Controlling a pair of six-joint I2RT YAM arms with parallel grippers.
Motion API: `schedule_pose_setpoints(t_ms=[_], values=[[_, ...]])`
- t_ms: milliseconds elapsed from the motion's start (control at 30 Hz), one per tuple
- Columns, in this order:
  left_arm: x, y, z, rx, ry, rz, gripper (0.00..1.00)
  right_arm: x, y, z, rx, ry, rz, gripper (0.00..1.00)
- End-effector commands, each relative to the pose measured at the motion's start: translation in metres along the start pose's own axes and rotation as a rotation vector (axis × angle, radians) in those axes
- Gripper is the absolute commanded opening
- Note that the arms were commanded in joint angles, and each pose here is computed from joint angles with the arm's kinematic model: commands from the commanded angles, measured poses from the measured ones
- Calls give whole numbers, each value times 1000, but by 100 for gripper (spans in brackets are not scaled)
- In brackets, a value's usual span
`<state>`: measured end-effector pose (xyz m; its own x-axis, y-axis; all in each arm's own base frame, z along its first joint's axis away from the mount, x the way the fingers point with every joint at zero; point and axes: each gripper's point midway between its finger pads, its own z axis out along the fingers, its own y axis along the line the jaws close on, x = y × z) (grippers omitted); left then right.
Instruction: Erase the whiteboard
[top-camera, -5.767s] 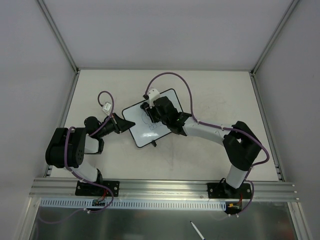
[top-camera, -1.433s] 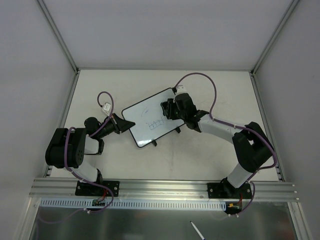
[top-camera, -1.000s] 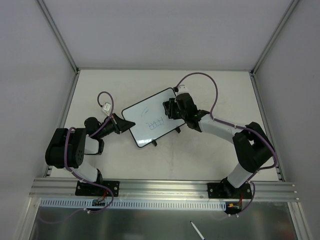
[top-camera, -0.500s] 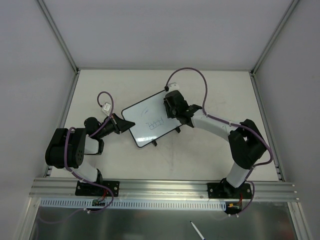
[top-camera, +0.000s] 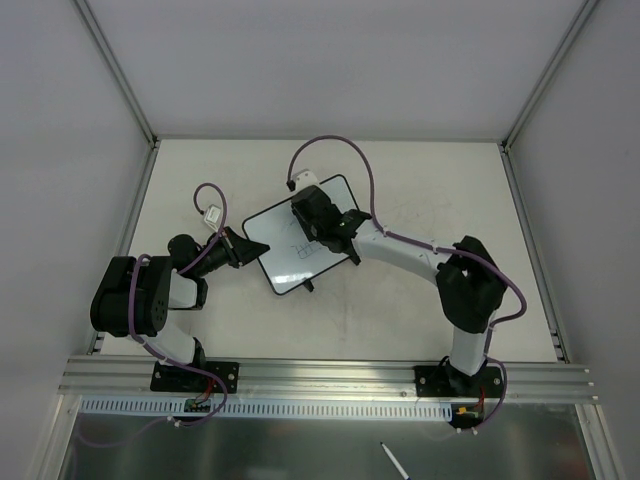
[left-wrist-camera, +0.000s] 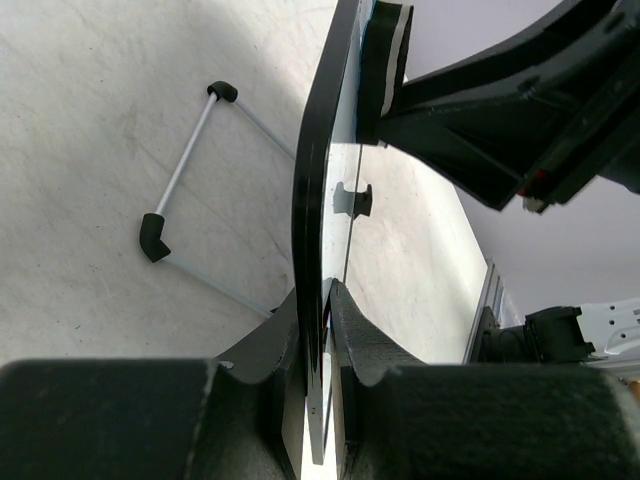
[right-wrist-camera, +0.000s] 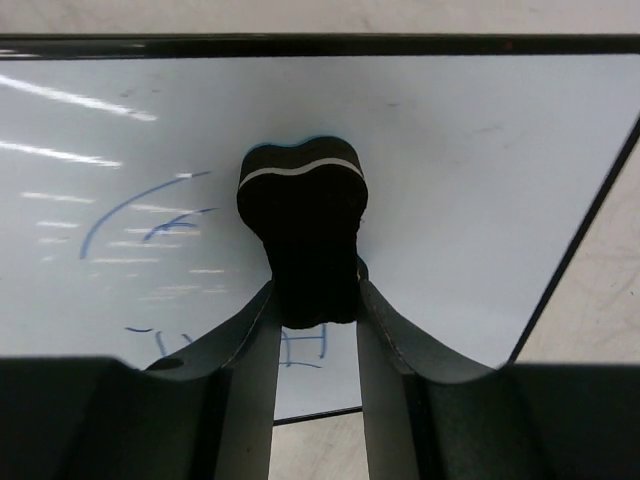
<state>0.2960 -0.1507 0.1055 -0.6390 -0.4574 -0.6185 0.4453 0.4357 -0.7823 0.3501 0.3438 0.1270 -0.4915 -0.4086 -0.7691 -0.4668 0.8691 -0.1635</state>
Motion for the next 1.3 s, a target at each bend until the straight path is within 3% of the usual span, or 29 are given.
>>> schedule_pose_setpoints(t_ms=[0, 567, 933, 1267], values=[[-27, -27, 0, 108, -105, 241, 0, -5, 59, -2, -161, -19, -51, 0], [-26, -28, 1, 103, -104, 250, 0, 16, 141, -14, -304, 33, -217, 0], [-25, -29, 0, 107, -101, 253, 0, -12, 124, -12, -246, -10, -149, 0], [-25, -29, 0, 107, -103, 255, 0, -30, 78, 4, -169, -11, -40, 0]])
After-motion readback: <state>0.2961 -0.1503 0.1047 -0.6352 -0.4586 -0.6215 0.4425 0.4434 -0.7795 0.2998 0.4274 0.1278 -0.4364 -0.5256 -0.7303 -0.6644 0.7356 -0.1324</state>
